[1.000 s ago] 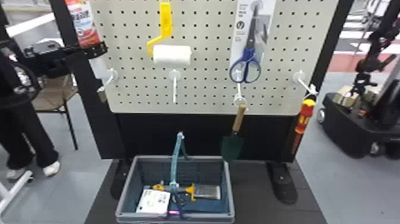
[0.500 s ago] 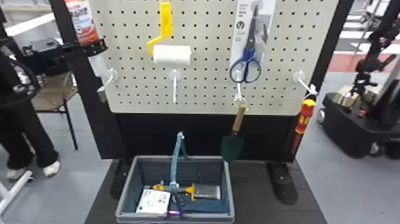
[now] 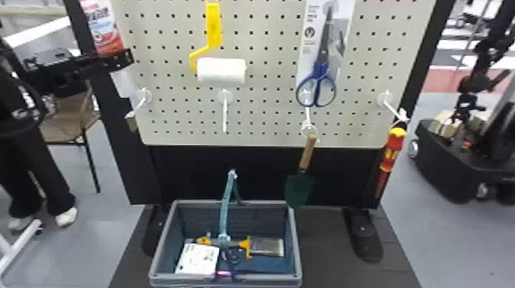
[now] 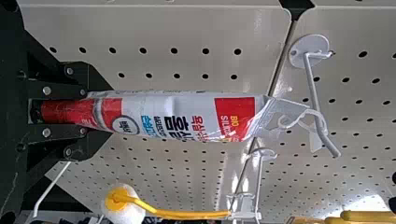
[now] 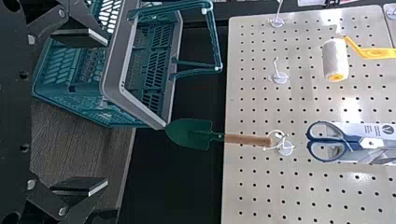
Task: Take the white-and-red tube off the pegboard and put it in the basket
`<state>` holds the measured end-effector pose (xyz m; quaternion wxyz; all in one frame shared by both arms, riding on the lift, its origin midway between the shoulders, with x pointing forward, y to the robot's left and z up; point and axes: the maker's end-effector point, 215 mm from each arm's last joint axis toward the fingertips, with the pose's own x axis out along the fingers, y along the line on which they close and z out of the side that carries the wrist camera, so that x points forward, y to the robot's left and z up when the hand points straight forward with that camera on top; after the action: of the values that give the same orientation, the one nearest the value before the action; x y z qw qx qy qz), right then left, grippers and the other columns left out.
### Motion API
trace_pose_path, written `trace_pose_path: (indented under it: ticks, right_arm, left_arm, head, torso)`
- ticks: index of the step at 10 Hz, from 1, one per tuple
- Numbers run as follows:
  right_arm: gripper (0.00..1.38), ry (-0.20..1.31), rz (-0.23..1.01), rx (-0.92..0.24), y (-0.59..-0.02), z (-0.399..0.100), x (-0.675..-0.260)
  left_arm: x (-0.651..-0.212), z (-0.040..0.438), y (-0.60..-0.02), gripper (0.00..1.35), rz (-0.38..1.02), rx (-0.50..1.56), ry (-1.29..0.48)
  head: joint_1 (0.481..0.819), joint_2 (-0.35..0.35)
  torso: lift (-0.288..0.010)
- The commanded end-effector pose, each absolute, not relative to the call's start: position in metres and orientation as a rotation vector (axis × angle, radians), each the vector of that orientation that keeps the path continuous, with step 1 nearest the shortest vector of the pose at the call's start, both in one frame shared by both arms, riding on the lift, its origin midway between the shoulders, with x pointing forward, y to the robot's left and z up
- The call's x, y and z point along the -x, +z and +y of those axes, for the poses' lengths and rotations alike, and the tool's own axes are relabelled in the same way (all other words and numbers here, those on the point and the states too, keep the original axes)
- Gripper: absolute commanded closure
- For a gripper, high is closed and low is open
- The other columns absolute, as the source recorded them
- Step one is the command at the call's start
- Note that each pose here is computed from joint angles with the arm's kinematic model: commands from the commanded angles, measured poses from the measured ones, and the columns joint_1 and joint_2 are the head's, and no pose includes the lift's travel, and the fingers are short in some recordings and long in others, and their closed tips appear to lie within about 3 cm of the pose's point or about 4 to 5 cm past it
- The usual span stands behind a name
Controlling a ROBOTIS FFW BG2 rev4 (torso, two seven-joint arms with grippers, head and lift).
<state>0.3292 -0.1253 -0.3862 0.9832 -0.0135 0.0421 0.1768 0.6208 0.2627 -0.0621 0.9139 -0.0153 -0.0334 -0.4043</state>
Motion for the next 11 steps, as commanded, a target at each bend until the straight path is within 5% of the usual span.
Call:
trace_pose_path:
  ticks: [1,11]
  right_arm:
    - [0.24,0.356,0.087,0.027,-0.387,-0.125,-0.329]
    - [0.24,0.357,0.098,0.028,-0.390,-0.126,-0.327]
  left_arm:
    - [-0.617,0.265,-0.057,1.22,-0.081,0.032,-0.831]
    - [-0.589,0.246,-0.040,1.22,-0.134,0.040,-0.865]
  head:
    - [0.549,0.000]
    - [0.549,0.000]
  torso:
    - [-0.100]
    - [-0.100]
